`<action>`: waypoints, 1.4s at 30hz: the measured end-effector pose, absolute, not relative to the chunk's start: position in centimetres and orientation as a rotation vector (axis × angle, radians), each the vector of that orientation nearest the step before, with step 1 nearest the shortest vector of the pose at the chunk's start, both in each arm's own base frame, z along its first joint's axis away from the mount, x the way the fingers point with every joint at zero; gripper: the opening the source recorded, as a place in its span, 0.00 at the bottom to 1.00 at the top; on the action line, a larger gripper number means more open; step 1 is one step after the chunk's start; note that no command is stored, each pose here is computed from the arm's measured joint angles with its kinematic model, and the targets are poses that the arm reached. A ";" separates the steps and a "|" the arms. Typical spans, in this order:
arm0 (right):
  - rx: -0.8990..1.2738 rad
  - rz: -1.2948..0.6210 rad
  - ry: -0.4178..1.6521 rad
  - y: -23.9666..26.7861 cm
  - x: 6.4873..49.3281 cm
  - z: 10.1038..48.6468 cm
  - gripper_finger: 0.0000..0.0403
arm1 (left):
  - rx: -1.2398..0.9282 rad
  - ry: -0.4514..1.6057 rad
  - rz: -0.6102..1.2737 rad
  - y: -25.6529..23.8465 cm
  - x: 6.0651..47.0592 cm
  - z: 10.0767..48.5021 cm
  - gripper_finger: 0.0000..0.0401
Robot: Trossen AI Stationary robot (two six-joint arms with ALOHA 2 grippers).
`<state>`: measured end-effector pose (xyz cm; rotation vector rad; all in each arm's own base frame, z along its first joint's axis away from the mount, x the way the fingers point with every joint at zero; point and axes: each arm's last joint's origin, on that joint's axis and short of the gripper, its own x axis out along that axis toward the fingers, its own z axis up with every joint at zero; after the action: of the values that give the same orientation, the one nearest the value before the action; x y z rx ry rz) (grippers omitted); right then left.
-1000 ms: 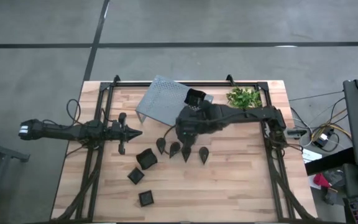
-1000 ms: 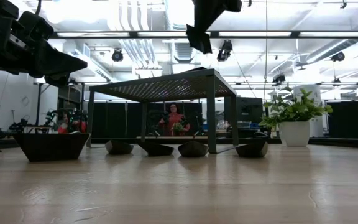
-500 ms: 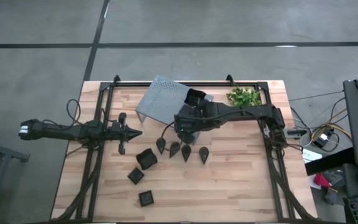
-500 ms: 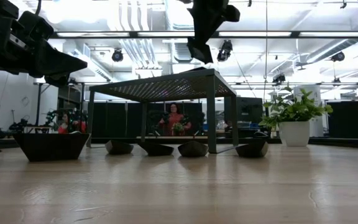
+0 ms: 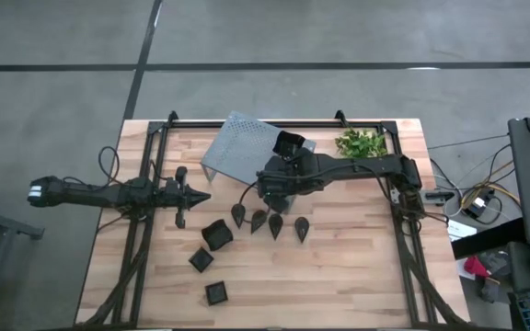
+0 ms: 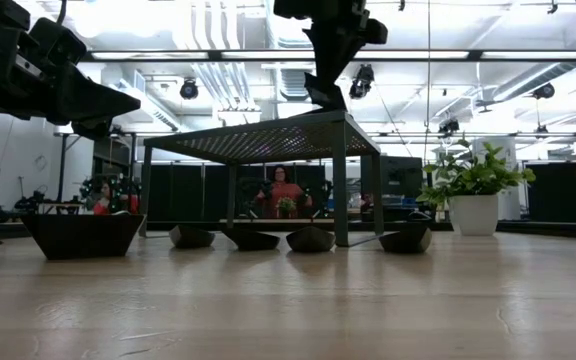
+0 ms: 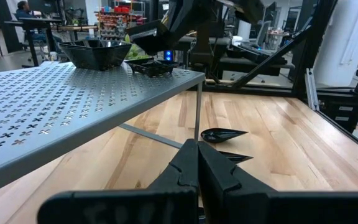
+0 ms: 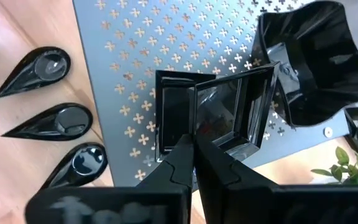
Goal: Pick & Place Mini shaped plates
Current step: Stack the right square plate into the square plate on the shelf
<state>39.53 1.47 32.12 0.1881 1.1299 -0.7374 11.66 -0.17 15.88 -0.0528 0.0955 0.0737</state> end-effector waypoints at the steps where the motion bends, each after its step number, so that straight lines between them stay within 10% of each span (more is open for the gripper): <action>1: 0.183 -0.735 1.133 1.4 39.6 32.0 0.02 | -0.052 0.095 0.073 -0.2 11.7 15.9 0.00; 42: 0.140 -0.682 1.118 2.1 39.9 31.9 0.14 | -0.053 0.096 0.073 -0.2 11.7 15.9 0.00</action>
<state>39.92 2.08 31.91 0.1403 1.1177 -0.6819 11.66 -0.17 15.87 -0.0527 0.0958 0.0735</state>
